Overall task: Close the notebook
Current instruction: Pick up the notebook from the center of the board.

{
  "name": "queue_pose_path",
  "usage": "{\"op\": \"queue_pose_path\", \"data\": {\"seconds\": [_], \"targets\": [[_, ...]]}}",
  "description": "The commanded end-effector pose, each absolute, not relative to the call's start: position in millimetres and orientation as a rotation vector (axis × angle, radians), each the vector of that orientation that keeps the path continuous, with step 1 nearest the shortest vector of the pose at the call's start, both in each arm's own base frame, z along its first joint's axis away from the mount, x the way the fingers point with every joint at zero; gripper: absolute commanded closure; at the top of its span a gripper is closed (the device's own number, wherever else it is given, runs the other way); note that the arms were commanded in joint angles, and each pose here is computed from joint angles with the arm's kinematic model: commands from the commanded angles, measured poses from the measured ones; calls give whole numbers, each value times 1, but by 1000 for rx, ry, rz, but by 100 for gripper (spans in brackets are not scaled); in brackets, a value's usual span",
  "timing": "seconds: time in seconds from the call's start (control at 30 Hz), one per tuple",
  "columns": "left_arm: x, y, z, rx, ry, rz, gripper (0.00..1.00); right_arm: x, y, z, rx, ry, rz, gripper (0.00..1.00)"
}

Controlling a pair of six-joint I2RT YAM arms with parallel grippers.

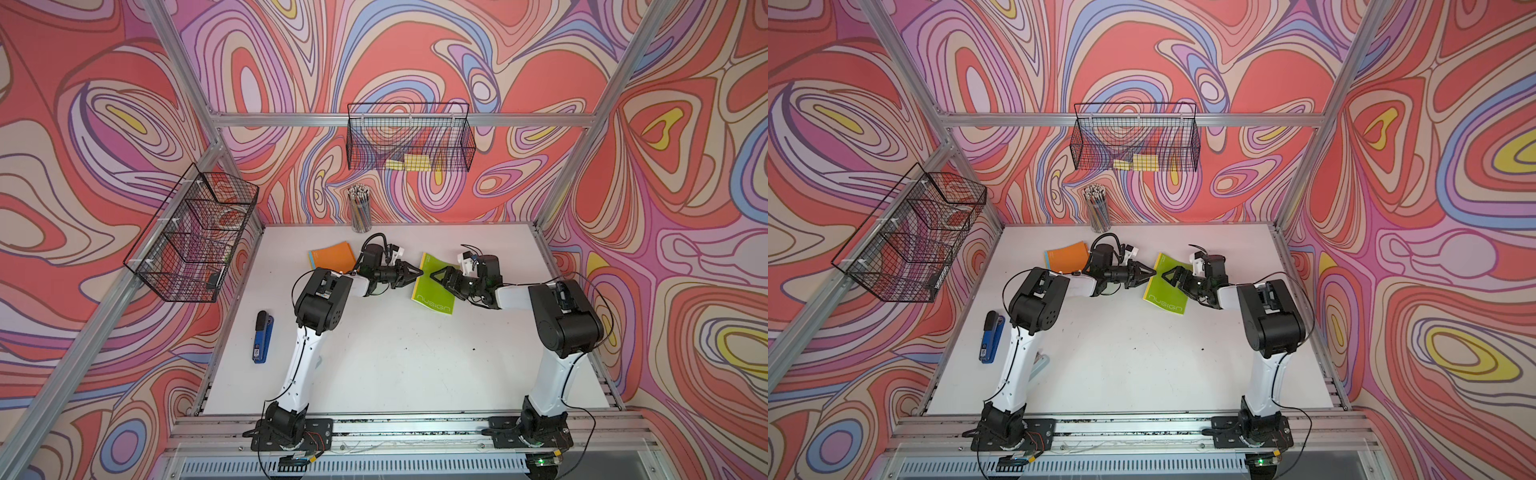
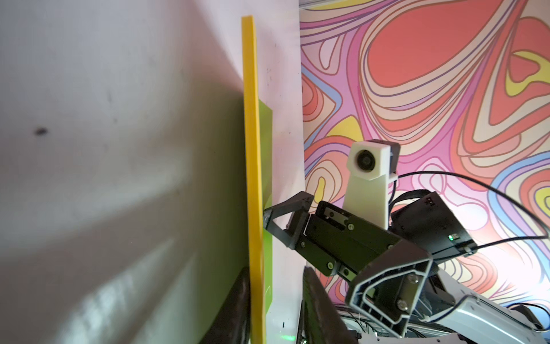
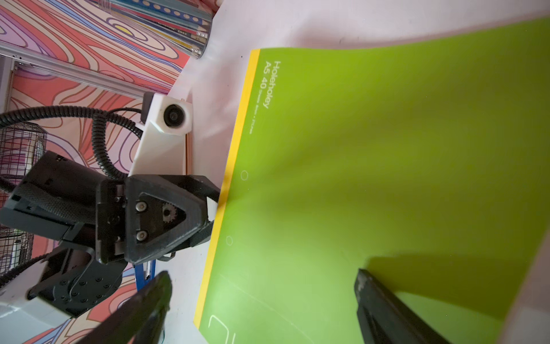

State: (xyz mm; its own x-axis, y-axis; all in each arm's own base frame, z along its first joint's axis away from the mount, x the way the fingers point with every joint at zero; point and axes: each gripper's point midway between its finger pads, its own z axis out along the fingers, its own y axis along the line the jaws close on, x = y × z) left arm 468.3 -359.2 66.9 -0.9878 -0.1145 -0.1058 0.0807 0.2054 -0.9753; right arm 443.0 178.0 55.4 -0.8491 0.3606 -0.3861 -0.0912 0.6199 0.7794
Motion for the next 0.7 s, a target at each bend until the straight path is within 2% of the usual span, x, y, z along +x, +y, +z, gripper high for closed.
{"op": "queue_pose_path", "data": {"seconds": [0.0,0.27,0.4,0.67], "targets": [[457,-371,73,29,2303,-1934,72,390,160,-36,456,2652,1022,2],[434,-376,47,177,2565,-1629,83,390,162,-34,450,2638,1043,2],[434,-373,43,165,2583,-1595,99,391,163,-32,444,2625,1057,2],[436,-365,48,206,2600,-1467,100,397,166,-4,342,2564,1063,2]]}}
